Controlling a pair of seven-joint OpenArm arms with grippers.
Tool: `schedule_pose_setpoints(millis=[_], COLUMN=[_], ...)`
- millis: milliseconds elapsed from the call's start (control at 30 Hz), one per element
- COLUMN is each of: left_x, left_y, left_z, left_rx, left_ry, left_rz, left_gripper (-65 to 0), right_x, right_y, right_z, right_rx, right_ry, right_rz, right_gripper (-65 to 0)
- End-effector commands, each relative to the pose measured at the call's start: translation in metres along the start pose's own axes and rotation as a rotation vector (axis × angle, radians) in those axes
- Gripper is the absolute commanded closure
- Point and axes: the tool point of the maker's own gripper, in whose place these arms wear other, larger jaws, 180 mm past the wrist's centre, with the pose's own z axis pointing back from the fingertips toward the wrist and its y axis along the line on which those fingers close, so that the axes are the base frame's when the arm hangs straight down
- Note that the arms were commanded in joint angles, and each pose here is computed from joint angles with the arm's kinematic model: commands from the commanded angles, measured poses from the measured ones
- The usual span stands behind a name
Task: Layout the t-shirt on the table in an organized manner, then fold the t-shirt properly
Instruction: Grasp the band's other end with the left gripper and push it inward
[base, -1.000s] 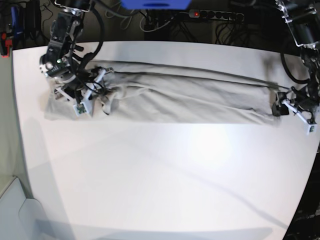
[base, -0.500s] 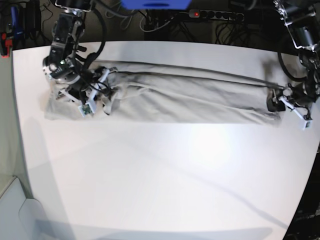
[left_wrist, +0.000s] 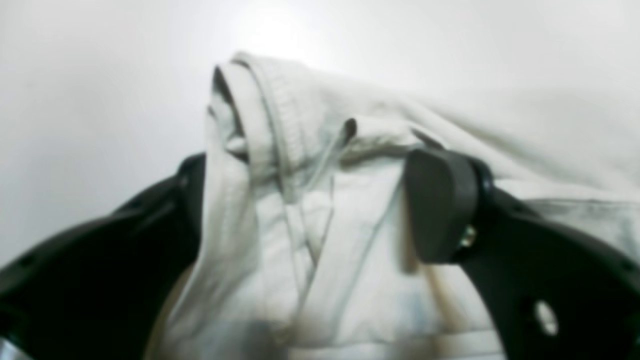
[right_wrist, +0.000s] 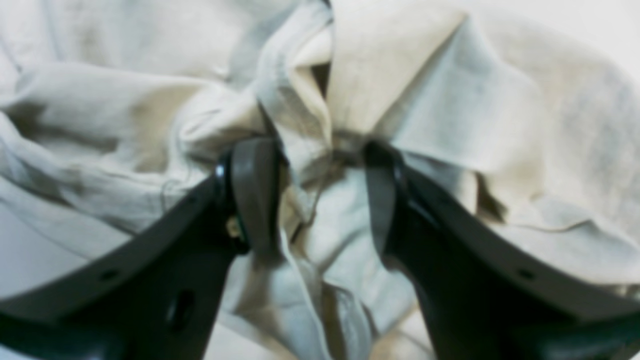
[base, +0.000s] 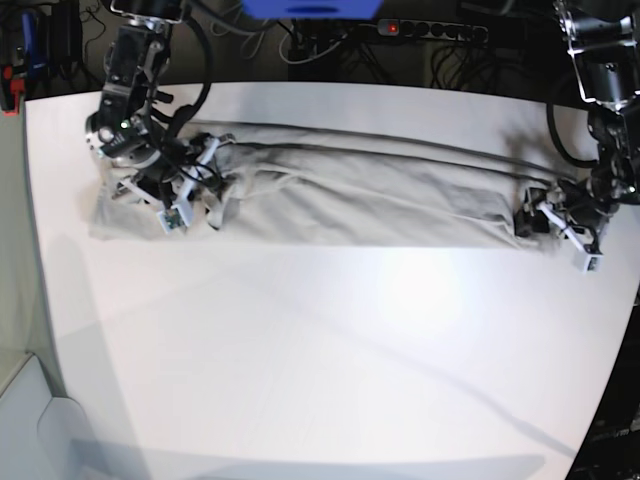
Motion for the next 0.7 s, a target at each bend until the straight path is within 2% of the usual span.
schedule_pose_setpoints(millis=[0,167,200,267,367,567,667], left_x=[-0.025,-0.031,-0.032,-0.034,-0.030,0.014,0.035], left_y=[-0.005,-0.016,-0.017,-0.019,-0.022,-0.055,-0.051], left_z=[-0.003,-0.009,-0.010,-0.009,-0.006,0.012,0.034], left_rx=[-0.012,-0.033,-0.036,-0.038,-0.041,-0.049,-0.001], left_ry=[0.106,0.118,0.120,0.133,0.136,0.042,-0.035], left_rz=[-0.017,-0.015,-0.014,-0.017,-0.038,-0.178,-0.161], left_gripper=[-43.4,-2.2,0.0,-2.1,0.0,-0.3,0.0], right_x=[0.013,0.014,0.014,0.017,0.019,0.019,0.019], right_y=[-0.003,-0.003,-0.003,-0.004,-0.005,-0.005,-0.005], right_z=[0.003,0.003,0.003,0.002,0.002,0.002,0.002], right_rx=[-0.009,-0.010,-0.010,-0.012,-0.013,-0.012,-0.012], right_ry=[-0.042,-0.043,-0.043,-0.050,-0.053,-0.053,-0.053], right_rz=[0.003,0.003,0.003,0.005,0.006,0.007,0.007], right_gripper=[-29.4,-29.4,-29.4,-29.4,-29.4,-29.4,-29.4])
